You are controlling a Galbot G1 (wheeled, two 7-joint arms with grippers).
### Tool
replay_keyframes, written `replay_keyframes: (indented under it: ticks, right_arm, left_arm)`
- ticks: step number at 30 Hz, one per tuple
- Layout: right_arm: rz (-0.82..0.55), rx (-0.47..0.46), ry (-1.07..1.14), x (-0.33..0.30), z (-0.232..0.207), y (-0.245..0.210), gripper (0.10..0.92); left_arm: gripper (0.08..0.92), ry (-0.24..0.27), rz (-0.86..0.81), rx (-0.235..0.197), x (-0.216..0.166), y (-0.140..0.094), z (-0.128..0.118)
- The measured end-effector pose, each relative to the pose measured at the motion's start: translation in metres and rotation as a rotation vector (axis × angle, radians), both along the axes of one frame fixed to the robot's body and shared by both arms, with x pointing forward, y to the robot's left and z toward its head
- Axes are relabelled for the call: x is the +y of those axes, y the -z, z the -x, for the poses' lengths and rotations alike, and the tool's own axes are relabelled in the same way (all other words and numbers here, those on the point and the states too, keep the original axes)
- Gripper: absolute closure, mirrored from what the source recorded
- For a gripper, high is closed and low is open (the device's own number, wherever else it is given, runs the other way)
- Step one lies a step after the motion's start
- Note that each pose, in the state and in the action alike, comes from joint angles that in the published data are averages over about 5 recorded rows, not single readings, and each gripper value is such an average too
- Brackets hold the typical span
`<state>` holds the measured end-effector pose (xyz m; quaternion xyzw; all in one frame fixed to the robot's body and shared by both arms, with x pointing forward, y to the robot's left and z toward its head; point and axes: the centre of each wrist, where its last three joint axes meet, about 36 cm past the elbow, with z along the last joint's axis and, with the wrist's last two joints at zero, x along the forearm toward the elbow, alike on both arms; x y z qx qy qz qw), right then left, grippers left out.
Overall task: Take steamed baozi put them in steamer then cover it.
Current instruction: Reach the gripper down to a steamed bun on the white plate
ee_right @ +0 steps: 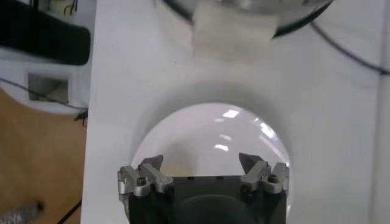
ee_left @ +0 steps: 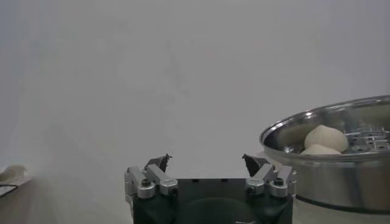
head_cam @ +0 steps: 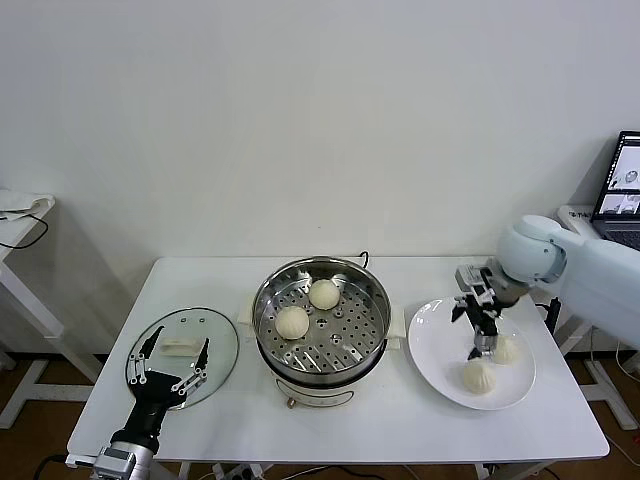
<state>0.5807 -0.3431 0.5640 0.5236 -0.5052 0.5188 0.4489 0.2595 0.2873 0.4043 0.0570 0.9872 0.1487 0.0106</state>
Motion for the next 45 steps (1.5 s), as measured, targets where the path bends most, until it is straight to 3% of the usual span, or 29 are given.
replay_keyframes:
  ticks: [19, 37, 45]
  right_arm:
    - [0.057, 0.007, 0.031, -0.032, 0.011, 0.066, 0.2]
    - [0.049, 0.017, 0.06, -0.04, 0.018, 0.095, 0.201]
    - [0.045, 0.011, 0.069, -0.043, 0.019, 0.099, 0.315]
  left_arm:
    - [0.177, -0.004, 0.003, 0.003, 0.0, 0.004, -0.002]
    - [0.177, -0.003, 0.002, 0.01, -0.001, 0.008, -0.005]
    - [0.177, 0.002, 0.003, 0.015, -0.003, 0.01, -0.005]
